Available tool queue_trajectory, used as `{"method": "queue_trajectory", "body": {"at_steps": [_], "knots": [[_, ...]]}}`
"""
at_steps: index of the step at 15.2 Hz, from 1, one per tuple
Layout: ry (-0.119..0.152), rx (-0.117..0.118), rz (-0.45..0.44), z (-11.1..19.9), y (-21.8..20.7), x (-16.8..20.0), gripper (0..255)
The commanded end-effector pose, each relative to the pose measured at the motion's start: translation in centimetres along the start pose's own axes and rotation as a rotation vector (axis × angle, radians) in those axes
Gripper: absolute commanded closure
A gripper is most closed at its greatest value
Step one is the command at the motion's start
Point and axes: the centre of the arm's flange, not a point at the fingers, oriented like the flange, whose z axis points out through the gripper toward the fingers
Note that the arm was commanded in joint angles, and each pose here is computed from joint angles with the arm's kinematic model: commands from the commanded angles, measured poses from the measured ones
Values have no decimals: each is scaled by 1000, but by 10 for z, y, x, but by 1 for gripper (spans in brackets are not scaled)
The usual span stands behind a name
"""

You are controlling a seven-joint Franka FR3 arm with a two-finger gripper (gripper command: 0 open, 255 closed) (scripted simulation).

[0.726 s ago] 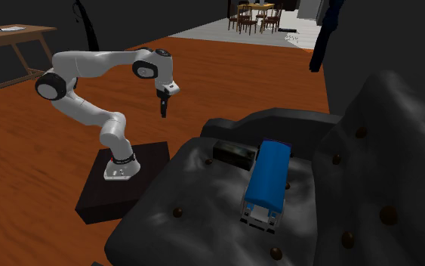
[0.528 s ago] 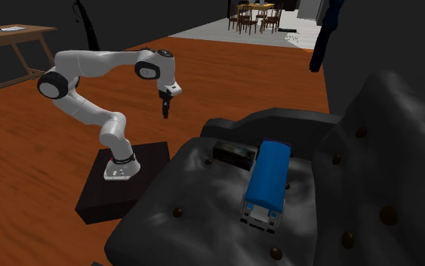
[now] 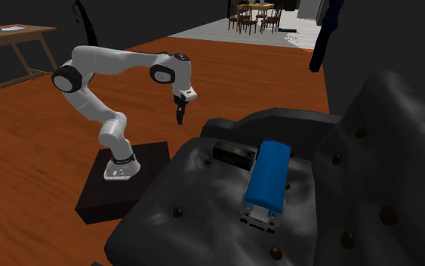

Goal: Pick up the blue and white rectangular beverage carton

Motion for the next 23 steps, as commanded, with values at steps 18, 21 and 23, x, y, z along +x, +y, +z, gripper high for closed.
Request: {"method": "queue_trajectory", "body": {"at_steps": [18,21,23], "knots": [[92,-75,285,-42,145,174,0],[106,-87,330,-51,172,197,0],[115,-94,358,-56,189,211,0]]}}
